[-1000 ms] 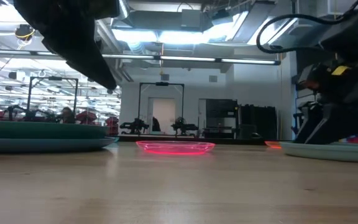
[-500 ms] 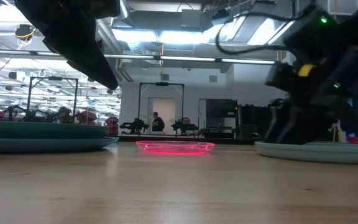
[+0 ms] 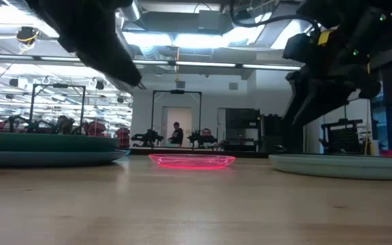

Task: Stack plastic plates
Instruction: Stack light blue plate on top of the dark pink plate

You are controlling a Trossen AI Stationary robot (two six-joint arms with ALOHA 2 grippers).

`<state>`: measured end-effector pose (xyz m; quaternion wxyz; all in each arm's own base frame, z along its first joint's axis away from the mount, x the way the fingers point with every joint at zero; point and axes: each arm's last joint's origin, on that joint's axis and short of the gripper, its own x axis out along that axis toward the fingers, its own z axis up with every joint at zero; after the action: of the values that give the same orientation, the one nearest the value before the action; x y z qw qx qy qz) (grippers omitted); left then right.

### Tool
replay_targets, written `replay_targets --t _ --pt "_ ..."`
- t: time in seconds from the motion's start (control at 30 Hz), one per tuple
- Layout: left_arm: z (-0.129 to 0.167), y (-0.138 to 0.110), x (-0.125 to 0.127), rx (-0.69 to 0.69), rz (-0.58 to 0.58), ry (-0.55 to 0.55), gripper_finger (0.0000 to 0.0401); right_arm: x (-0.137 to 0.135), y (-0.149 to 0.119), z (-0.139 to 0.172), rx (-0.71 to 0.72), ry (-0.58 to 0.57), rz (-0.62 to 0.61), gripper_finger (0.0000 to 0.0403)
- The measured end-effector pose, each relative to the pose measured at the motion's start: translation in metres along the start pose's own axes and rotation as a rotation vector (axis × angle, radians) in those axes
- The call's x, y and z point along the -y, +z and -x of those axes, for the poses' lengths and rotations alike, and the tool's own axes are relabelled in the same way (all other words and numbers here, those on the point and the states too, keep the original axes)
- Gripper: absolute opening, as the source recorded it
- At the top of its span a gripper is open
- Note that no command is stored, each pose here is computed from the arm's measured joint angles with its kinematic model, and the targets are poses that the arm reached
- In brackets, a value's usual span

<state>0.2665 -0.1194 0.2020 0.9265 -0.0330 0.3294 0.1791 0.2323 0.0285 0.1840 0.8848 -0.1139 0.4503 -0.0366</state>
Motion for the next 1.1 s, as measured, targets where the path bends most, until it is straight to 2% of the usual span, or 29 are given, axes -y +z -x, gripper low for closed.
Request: replay_targets --t 0.1,0.27,0.47,0.6,0.9,1.0,1.1 --pt "0.0 0.005 0.003 0.043 -0.003 -0.017 0.013 0.014 -0.014 0.004 -0.038 -0.014 -0.052 0.0182" --pt "-0.006 0.008 0.01 0.099 -0.035 -0.042 0.013 0.035 -0.039 -0.006 -0.096 -0.007 -0.158 0.0182" --pt "-0.023 -0.001 0.018 0.087 -0.066 -0.039 0.013 0.053 -0.055 -0.018 -0.157 -0.029 -0.25 0.0182" --pt "-0.033 -0.008 0.021 0.06 -0.087 -0.031 0.013 0.059 -0.061 -0.02 -0.163 0.033 -0.295 0.0182" --pt "-0.038 -0.004 0.02 0.045 -0.063 -0.099 0.013 0.055 -0.072 -0.028 -0.128 0.108 -0.313 0.0181" --pt "-0.039 -0.002 0.02 0.055 -0.086 -0.112 0.013 0.054 -0.072 -0.032 -0.127 0.107 -0.313 0.0163" --pt "-0.04 0.0 0.019 0.071 -0.082 -0.114 0.013 0.054 -0.072 -0.037 -0.131 0.113 -0.31 0.0119"
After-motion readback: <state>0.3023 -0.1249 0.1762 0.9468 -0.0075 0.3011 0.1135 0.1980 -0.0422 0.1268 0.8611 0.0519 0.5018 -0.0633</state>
